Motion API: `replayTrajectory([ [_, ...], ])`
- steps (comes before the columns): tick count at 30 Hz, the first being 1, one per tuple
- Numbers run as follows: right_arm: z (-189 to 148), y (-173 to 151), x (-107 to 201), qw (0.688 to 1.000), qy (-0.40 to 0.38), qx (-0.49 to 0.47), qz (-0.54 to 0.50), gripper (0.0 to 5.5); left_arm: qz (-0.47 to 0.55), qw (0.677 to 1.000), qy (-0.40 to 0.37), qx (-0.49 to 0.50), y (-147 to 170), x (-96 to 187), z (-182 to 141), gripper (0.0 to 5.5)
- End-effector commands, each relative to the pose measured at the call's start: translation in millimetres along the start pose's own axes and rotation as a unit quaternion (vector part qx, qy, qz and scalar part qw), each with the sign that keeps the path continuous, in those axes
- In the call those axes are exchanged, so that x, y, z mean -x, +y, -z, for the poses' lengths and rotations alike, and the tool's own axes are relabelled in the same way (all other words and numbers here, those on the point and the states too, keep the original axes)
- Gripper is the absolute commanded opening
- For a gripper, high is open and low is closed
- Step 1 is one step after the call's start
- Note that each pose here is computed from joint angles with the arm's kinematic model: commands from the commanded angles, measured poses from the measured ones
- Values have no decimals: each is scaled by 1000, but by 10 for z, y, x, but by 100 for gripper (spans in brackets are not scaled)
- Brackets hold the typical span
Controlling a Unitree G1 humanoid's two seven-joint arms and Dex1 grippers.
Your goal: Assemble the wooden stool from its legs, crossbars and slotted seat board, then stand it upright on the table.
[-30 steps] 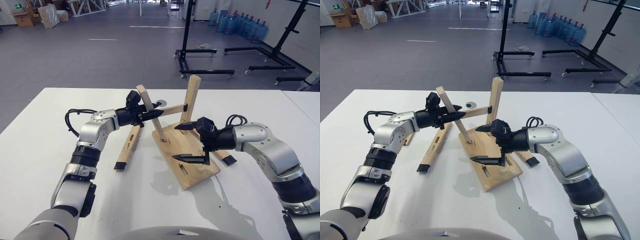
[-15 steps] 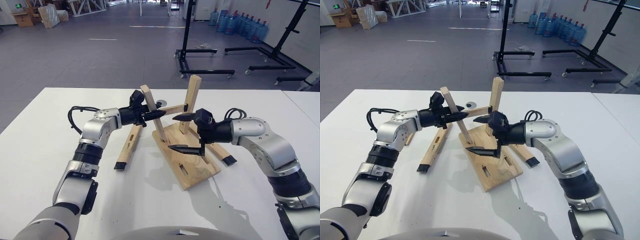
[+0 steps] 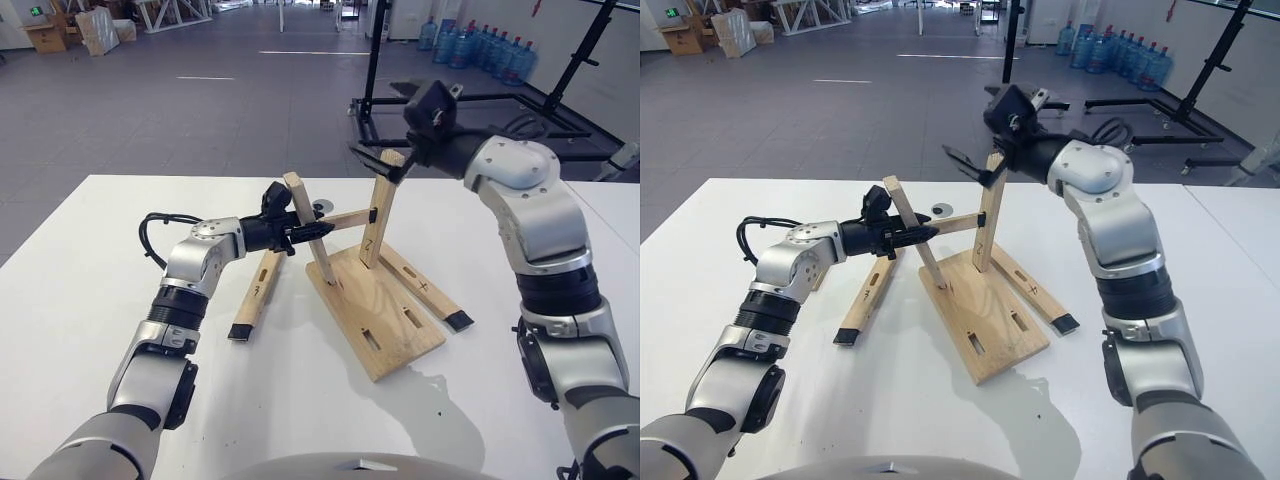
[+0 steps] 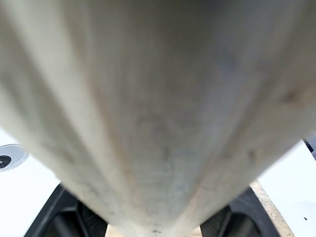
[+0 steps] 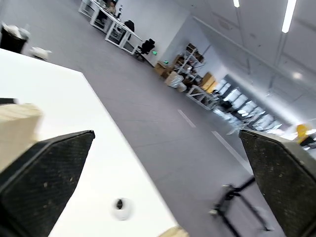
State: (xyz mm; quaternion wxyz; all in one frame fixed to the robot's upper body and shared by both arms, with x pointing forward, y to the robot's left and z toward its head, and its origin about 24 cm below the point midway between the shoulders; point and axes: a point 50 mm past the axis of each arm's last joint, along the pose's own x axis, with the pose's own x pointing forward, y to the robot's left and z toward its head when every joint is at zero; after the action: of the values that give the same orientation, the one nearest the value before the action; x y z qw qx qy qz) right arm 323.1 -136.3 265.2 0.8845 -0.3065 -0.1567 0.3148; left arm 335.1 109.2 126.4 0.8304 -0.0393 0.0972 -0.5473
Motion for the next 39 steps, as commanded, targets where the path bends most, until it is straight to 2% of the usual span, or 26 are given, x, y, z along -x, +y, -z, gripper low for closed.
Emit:
replayTrajectory([
  [1, -75, 6, -128, 997, 1, 75, 21, 540, -10, 1000, 17, 2, 18, 9, 34, 202],
  [7, 104, 163, -217, 992, 32, 121, 11, 540, -11, 1000, 20, 0, 12, -2, 36, 202],
  [14, 399, 377, -270, 991, 69, 109, -16, 540, -13, 1000, 23, 0, -5, -12, 67, 202],
  [21, 1242, 1196, -23, 973, 183, 80, -117, 540, -4, 1000, 28, 5, -80, -101, 108, 202],
  [25, 1320, 1356, 20, 973, 185, 58, -124, 540, 1, 999, 44, 17, -145, -160, 212, 202],
  [27, 1225, 1301, -28, 980, 164, 29, -105, 540, 1, 998, 50, 25, -158, -174, 258, 202],
  [29, 1055, 1106, -100, 988, 134, -9, -71, 540, 3, 998, 49, 37, -165, -178, 285, 202],
  [33, 510, 466, -210, 998, 55, -37, -3, 540, 3, 998, 38, 56, -156, -164, 289, 202],
  [35, 299, 253, -222, 999, 29, -29, 14, 540, 2, 998, 39, 57, -151, -163, 292, 202],
  [39, -116, -84, -245, 996, -13, 53, 67, 540, 5, 998, 47, 52, -168, -172, 318, 202],
])
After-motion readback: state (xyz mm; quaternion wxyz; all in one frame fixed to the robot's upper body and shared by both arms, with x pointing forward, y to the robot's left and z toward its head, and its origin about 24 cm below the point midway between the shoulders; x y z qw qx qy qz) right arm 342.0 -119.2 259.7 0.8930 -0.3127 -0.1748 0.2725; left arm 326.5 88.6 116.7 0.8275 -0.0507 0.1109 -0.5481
